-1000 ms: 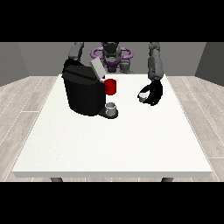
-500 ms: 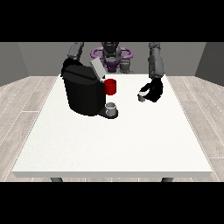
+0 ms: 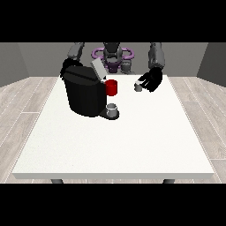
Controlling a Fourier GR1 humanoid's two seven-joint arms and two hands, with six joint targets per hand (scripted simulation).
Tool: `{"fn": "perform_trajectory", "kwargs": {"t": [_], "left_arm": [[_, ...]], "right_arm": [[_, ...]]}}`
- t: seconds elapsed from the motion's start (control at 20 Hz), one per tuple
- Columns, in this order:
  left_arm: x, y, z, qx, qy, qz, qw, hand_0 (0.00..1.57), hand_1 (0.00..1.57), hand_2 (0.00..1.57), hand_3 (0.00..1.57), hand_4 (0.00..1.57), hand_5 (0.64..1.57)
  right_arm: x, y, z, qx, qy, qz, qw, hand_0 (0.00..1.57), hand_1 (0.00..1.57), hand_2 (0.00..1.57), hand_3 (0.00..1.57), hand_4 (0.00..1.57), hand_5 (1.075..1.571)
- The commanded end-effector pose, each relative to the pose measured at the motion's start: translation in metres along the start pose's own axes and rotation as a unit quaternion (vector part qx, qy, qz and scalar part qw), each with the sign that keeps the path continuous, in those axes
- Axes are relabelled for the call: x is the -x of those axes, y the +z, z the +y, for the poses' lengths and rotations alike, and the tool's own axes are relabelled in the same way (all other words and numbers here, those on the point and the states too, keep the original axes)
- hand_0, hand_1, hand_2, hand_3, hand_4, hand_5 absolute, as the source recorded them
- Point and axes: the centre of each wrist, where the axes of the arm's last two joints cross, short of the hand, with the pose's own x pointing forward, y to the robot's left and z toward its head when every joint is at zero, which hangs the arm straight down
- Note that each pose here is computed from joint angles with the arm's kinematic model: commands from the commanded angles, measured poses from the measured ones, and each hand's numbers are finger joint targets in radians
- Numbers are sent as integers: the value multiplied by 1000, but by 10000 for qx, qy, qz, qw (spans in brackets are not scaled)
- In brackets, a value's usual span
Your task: Insert the coffee pod into the coffee machine and close the lid
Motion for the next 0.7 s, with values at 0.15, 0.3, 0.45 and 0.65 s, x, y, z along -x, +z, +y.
{"fn": "perform_trajectory", "kwargs": {"t": [0.15, 0.3, 0.45, 0.65], "left_arm": [[-48, -29, 61, -67, -43, -372, 9993, 1272, 1272, 1342, 1293, 548, 1571], [-44, -26, 71, -178, -73, -377, 9991, 1253, 1253, 1328, 1281, 537, 1571], [-63, -36, 65, -106, 38, -266, 9996, 1253, 1253, 1328, 1281, 537, 1571], [-87, -42, 85, -542, -116, -624, 9965, 1072, 1072, 1218, 1232, 520, 1571]], "right_arm": [[-8, -8, 16, -334, 91, -66, 9994, 0, 0, 0, 0, 468, 1571], [-8, -8, 24, -354, 23, -76, 9993, 0, 0, 0, 0, 407, 1571], [-8, -12, 16, -350, 1, -84, 9994, 0, 0, 0, 0, 492, 1571], [0, -10, 21, -325, -133, -338, 9988, 0, 0, 0, 0, 476, 1571]]}}
